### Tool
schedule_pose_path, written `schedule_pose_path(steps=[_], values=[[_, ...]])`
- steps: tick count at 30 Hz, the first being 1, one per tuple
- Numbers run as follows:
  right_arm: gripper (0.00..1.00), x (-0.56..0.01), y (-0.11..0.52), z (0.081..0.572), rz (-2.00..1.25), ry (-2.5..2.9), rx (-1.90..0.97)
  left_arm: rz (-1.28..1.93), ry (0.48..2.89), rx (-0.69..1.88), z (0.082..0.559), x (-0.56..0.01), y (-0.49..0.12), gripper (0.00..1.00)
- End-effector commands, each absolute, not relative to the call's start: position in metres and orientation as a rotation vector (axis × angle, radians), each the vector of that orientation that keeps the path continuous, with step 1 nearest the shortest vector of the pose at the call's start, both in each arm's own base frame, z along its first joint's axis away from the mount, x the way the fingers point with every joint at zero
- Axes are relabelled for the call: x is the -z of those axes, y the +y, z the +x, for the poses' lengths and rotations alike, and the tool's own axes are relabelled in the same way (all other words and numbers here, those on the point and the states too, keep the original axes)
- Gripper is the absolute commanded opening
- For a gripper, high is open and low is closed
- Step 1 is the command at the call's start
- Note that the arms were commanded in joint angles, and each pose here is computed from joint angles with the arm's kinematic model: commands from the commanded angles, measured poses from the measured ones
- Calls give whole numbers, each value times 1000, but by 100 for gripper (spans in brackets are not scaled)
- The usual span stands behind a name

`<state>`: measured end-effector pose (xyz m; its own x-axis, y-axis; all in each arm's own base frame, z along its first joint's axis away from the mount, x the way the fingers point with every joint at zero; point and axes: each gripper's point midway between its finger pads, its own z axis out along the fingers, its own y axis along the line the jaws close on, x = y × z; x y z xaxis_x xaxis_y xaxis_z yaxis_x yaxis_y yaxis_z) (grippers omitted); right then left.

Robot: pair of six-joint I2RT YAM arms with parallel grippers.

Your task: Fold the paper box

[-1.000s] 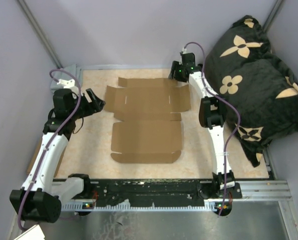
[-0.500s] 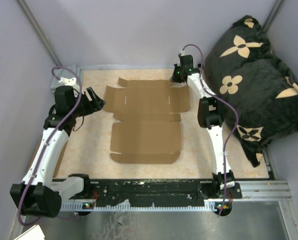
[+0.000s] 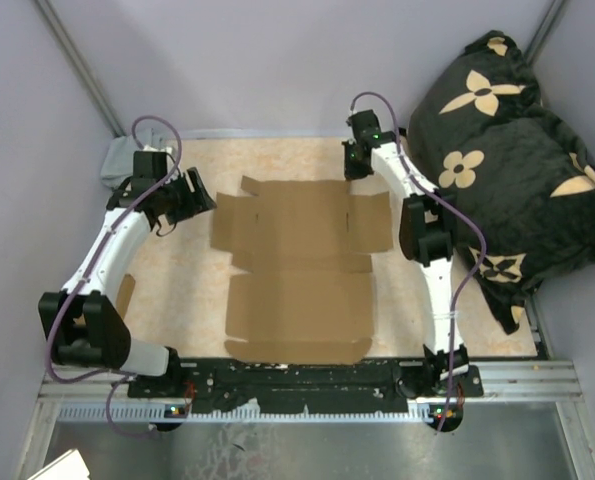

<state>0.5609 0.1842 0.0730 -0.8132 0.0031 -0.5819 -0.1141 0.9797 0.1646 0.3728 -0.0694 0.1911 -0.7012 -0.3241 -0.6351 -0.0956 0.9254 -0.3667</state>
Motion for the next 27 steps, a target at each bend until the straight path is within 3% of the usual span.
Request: schedule_pose_path(steps=[1, 14, 20, 27], values=[[0, -133, 181, 529, -243, 2454, -233, -272, 2363, 399, 381, -182, -72, 74], [0, -122, 197, 534, -184, 2495, -320, -241, 2324, 496, 469, -151, -123, 76], [0, -118, 212, 537, -4, 2487, -437, -254, 2392, 483, 485, -131, -154, 74], [0, -103, 223, 547, 37, 2474, -465, -222, 2424, 316, 497, -124, -134, 74]])
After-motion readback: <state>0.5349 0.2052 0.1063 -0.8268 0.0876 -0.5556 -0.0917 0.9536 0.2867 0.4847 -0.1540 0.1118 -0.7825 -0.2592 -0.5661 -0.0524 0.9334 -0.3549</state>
